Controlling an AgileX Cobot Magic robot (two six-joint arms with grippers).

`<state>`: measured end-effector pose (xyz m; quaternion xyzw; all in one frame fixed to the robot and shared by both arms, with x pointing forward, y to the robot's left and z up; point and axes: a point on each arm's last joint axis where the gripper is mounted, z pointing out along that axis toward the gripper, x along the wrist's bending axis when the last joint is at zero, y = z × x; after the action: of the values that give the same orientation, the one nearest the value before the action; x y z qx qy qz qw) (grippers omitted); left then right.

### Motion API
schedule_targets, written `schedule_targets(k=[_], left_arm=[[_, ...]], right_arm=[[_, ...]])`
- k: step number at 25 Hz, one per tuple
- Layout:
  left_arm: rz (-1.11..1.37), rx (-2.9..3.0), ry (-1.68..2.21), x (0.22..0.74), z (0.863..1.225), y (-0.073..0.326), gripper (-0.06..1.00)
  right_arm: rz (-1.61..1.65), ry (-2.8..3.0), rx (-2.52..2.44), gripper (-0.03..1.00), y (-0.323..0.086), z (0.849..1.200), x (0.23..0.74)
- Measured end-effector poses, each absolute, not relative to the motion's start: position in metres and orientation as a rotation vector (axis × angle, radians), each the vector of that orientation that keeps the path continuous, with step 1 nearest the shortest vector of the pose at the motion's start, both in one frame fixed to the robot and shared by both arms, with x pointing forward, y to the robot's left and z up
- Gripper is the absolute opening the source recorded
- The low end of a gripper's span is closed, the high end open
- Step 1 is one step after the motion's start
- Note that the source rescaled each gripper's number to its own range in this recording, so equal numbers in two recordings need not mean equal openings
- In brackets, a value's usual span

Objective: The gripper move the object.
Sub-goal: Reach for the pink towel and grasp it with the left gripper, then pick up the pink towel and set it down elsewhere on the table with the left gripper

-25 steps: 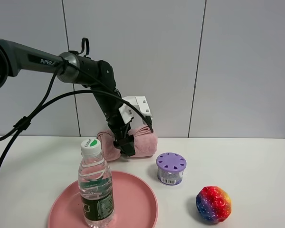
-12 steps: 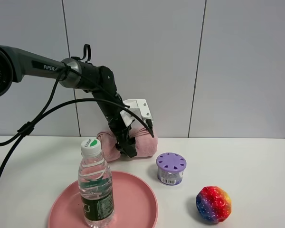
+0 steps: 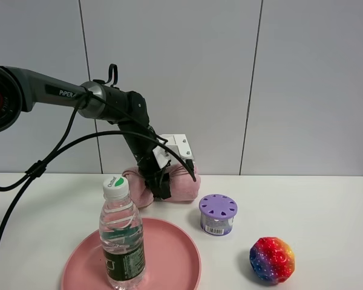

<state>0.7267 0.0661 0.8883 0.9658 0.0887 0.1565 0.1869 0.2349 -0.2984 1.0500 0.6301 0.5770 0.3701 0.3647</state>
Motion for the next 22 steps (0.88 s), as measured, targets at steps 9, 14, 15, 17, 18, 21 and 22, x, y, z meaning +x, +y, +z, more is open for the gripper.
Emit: schedule_targets(k=[9,14,15,17,18,21,22], left_arm=[[0.574,2.552,0.575,0.721,1.021,0.075,0.02],[0.711,2.382,0.978,0.698,1.118,0.103,0.02],[0.732,2.345,1.061,0.694,1.13,0.11,0.02],[0.761,2.237,1.22,0.689,1.15,0.124,0.02],[0.762,2.182,1.278,0.686,1.158,0.129,0.02],[0.755,2.052,1.378,0.675,1.181,0.142,0.02],[0.755,2.03,1.395,0.67,1.187,0.146,0.02]], right_arm=[[0.952,1.484,1.621,1.0,-0.298,1.05,0.235],[0.952,1.484,1.621,1.0,-0.298,1.05,0.235],[0.952,1.484,1.621,1.0,-0.298,1.05,0.235],[0.952,1.484,1.621,1.0,-0.298,1.05,0.235],[0.952,1.484,1.621,1.0,-0.298,1.05,0.235],[0.952,1.484,1.621,1.0,-0.298,1.05,0.235],[0.952,1.484,1.621,1.0,-0.298,1.05,0.235]])
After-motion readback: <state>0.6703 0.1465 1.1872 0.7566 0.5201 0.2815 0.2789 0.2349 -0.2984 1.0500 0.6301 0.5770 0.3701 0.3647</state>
